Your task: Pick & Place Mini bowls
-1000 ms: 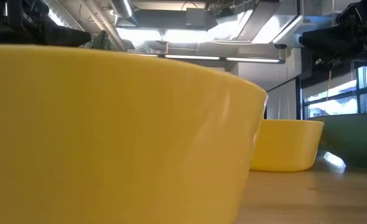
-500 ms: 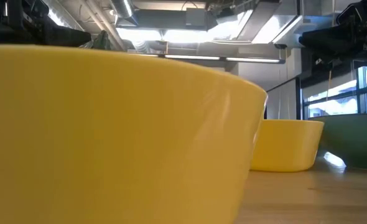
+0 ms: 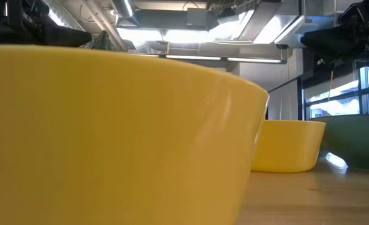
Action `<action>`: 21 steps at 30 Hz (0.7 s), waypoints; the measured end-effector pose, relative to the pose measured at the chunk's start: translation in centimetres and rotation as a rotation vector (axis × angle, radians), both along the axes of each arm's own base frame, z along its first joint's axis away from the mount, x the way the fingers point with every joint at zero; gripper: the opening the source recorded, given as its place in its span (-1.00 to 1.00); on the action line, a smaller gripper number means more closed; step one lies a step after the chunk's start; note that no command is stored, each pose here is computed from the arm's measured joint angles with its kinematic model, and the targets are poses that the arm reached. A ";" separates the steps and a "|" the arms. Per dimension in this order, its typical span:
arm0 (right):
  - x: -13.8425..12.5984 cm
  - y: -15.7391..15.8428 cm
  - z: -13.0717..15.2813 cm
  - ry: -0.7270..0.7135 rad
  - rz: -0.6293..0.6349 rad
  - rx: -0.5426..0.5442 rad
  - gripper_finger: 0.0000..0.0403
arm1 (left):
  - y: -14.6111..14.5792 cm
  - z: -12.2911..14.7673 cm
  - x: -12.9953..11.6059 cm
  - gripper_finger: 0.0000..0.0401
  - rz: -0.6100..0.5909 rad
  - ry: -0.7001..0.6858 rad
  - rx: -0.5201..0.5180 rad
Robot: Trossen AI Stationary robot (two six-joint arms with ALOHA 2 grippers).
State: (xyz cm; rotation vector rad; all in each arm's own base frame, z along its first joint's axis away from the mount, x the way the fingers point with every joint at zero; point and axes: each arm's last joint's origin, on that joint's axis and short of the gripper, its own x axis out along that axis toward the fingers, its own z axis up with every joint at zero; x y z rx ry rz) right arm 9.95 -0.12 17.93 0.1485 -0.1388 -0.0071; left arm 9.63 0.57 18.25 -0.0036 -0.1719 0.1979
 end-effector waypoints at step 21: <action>0.0 0.0 0.0 0.000 0.000 0.000 -0.75 | 0.0 0.0 0.0 -0.94 0.000 0.000 0.000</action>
